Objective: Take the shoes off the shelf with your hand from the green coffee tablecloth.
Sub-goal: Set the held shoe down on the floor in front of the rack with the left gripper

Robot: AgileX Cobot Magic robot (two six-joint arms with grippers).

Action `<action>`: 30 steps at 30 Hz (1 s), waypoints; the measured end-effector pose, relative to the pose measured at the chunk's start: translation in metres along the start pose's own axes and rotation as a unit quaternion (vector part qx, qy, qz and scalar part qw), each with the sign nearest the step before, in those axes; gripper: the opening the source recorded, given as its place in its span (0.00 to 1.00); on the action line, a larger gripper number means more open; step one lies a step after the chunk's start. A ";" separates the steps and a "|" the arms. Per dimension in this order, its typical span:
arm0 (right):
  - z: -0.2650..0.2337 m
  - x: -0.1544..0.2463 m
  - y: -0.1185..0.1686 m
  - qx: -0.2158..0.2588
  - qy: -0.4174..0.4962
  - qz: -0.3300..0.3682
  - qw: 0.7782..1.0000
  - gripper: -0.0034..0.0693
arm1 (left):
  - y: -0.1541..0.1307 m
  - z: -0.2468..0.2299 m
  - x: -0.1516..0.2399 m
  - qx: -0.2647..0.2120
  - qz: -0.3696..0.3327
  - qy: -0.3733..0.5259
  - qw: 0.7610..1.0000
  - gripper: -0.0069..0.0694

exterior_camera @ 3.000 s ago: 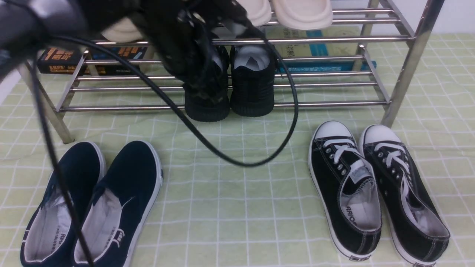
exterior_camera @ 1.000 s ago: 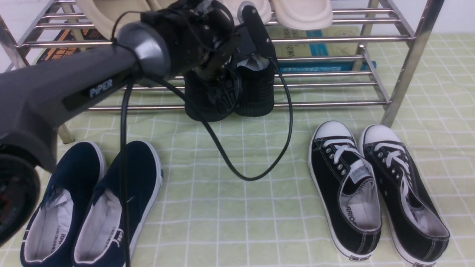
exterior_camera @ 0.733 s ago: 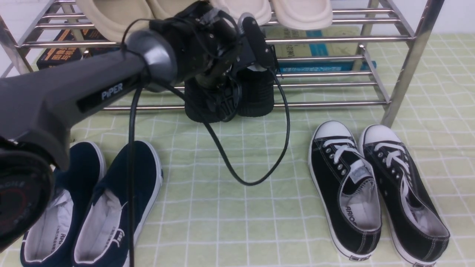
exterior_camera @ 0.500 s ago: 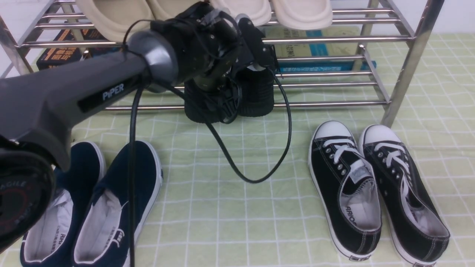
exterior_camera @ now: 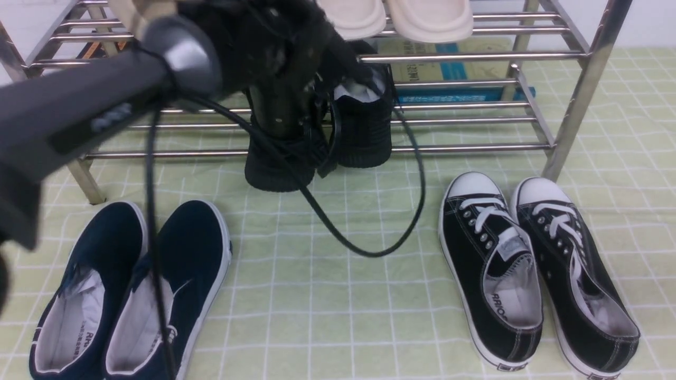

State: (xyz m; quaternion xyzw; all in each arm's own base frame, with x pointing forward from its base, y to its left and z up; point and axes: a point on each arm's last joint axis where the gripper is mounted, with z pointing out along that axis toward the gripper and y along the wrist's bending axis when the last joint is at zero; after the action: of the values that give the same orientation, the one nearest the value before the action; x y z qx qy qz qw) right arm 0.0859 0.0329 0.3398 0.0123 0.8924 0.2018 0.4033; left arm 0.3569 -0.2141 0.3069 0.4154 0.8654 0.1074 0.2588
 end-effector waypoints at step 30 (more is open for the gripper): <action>0.000 0.000 0.000 0.000 0.000 -0.009 1.000 0.15 | -0.089 -0.070 0.057 0.062 -0.129 0.086 0.986 0.22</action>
State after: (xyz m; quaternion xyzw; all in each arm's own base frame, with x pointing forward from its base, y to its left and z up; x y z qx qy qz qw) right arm 0.0859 0.0330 0.3398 0.0037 0.8925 0.1982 0.4052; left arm 0.2304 -0.2238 0.3096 0.3043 0.9359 0.0548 0.1688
